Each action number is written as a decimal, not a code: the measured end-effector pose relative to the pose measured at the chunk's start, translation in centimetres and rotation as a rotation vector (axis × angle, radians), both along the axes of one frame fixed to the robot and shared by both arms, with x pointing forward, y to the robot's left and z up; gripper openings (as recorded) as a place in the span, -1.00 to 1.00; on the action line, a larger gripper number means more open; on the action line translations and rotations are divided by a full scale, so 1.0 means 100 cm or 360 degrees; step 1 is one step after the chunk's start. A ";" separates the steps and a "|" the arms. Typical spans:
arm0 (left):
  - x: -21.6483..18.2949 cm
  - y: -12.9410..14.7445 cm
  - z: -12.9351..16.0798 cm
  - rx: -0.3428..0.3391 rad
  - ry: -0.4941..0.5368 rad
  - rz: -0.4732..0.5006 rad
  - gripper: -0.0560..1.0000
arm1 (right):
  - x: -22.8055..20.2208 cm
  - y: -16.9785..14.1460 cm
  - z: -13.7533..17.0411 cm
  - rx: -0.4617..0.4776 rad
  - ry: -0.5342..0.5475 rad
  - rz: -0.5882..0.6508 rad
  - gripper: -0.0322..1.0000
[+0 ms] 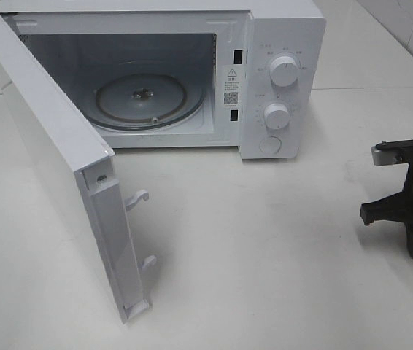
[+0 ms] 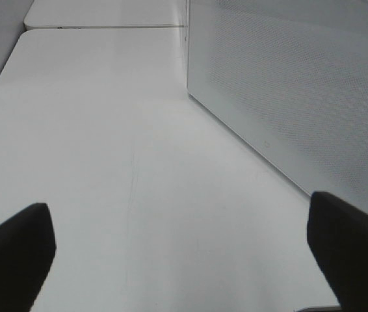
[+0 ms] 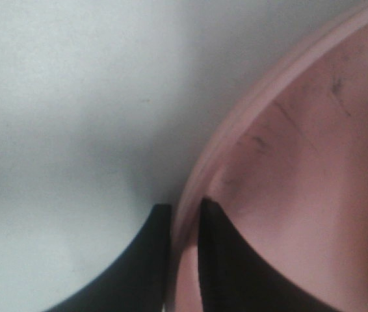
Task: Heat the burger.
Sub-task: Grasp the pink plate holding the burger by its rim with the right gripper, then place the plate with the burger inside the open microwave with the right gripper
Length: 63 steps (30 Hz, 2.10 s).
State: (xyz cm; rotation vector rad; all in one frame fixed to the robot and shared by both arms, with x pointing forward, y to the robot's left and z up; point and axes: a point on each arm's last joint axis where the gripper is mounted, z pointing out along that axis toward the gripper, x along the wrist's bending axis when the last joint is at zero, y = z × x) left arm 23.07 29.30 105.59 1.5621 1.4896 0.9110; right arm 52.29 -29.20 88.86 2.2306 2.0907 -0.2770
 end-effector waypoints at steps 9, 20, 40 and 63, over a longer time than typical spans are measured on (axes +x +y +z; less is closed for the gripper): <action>0.000 0.000 0.000 0.0000 0.0000 0.0000 0.95 | 0.000 0.001 0.010 -0.0061 -0.0059 -0.0001 -0.76; 0.000 0.000 0.000 0.0000 0.0000 0.0000 0.95 | -0.020 0.019 0.016 -0.0351 -0.0073 0.0141 -0.84; 0.000 0.000 0.000 0.0000 0.0000 0.0000 0.95 | -0.072 0.043 0.031 -0.0554 -0.0178 0.0390 -0.83; 0.000 0.000 0.000 0.0000 0.0000 0.0000 0.95 | -0.123 0.085 0.066 -0.0604 -0.0333 0.0834 -0.83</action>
